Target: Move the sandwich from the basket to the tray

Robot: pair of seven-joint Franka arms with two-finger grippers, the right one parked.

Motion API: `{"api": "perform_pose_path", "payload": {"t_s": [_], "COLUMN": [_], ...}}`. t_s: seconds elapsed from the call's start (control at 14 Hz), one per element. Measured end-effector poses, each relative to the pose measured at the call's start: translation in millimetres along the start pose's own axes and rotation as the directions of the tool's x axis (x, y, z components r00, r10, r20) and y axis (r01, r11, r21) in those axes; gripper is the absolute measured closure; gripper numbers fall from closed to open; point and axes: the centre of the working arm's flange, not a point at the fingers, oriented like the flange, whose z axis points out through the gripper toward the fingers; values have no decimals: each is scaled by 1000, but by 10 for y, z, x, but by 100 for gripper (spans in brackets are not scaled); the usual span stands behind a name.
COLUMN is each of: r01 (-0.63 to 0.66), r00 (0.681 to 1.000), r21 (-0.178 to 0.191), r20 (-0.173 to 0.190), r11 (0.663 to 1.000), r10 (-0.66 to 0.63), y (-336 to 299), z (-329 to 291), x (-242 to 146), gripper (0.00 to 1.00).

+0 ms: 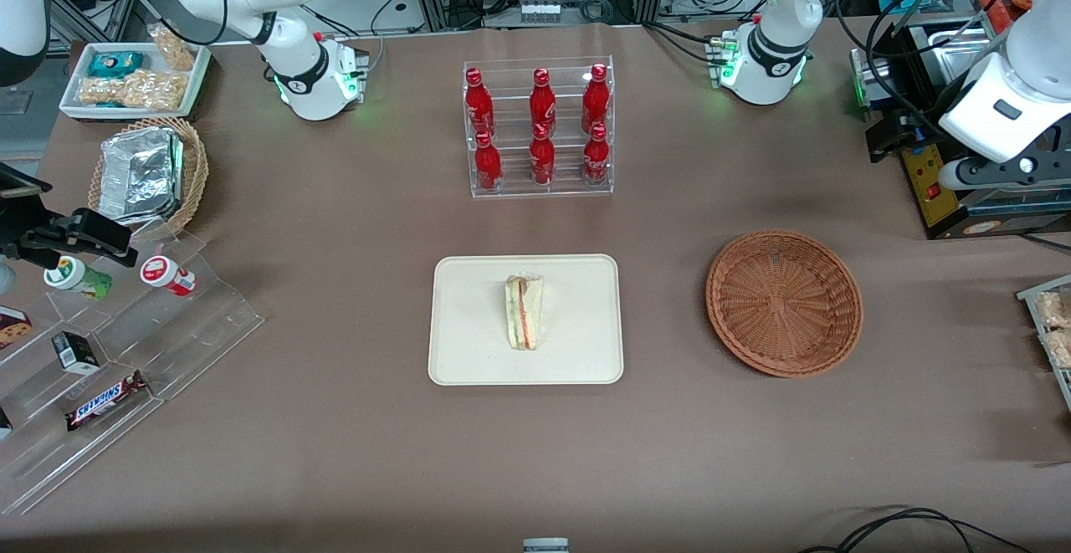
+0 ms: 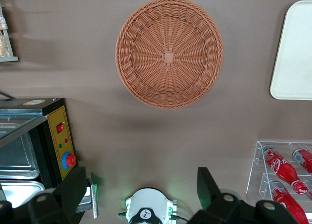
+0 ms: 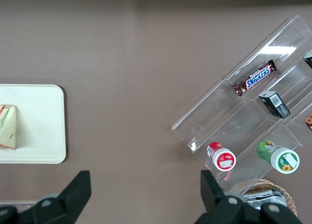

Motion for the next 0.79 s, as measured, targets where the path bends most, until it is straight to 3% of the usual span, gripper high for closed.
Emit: {"api": "perform_pose_path", "payload": {"t_s": [0.79], "r01": [-16], "r00": [1000], "r21": [-3], "r20": [-15], "r11": [1000], "r10": [16], "y": [37], "z": [-66], "x": [-15], "gripper": [0]}}
